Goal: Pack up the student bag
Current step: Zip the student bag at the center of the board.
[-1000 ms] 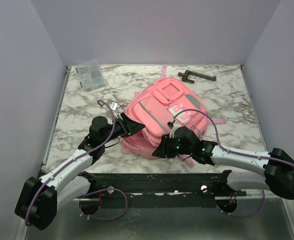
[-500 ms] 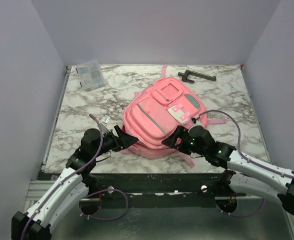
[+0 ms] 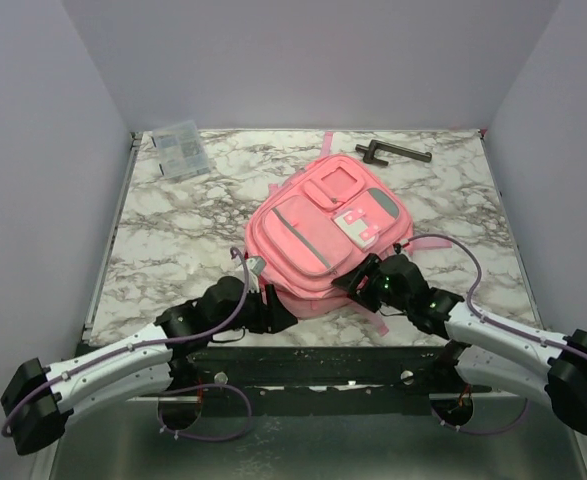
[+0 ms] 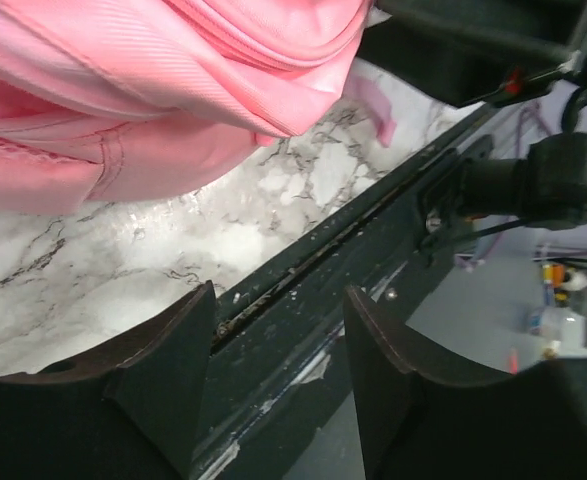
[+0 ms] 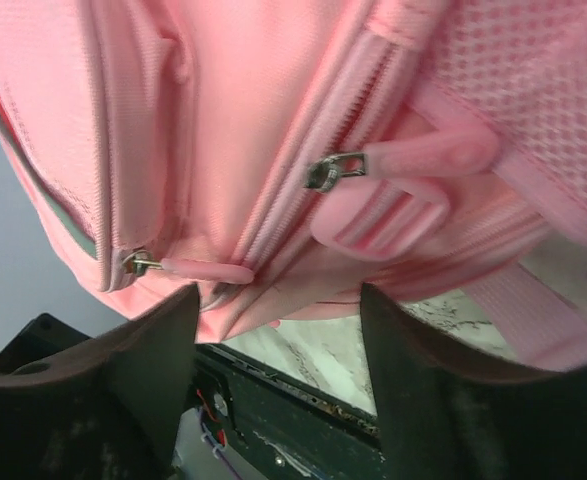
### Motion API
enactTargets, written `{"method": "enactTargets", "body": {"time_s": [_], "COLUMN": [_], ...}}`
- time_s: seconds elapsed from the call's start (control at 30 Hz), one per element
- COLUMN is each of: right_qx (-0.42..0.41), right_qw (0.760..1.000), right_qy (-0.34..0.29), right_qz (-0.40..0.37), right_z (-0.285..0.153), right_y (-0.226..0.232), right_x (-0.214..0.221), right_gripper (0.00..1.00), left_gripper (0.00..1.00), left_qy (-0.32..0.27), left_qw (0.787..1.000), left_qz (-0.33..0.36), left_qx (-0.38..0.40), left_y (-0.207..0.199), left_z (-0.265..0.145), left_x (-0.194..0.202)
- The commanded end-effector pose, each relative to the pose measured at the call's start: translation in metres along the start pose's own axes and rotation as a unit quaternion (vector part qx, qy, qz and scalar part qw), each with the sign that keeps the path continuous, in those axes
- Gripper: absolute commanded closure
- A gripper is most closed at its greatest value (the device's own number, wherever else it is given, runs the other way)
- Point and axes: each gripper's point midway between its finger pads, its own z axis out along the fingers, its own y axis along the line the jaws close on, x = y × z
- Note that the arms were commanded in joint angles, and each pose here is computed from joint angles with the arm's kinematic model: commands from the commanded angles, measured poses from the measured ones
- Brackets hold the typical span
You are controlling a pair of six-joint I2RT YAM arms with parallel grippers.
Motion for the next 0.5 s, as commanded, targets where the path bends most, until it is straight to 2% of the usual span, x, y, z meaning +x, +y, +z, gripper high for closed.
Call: {"method": "enactTargets", "body": {"time_s": [0.0, 0.1, 0.27, 0.47], "right_qx": [-0.076, -0.069, -0.070, -0.074], "right_qw": [0.997, 0.997, 0.996, 0.995], "right_qy": [-0.007, -0.002, 0.009, 0.009], "right_qz": [0.032, 0.042, 0.050, 0.062], "right_z": [0.003, 0.009, 0.016, 0.018], "right_y": [0.041, 0.038, 0.038, 0.038], "right_x": [-0.008, -0.006, -0.001, -0.001], "right_gripper": [0.43, 0.48, 0.42, 0.50], "left_gripper": [0.47, 0.46, 0.36, 0.44], "left_qy": [-0.045, -0.023, -0.016, -0.016], "left_qw": [0.996, 0.994, 0.990, 0.986], "left_qz": [0.068, 0.101, 0.120, 0.117], "left_qx": [-0.021, -0.028, -0.068, -0.115], "left_y": [-0.020, -0.032, -0.030, -0.012], "left_z": [0.018, 0.036, 0.068, 0.091], "left_x": [-0.017, -0.012, -0.016, -0.009]}}
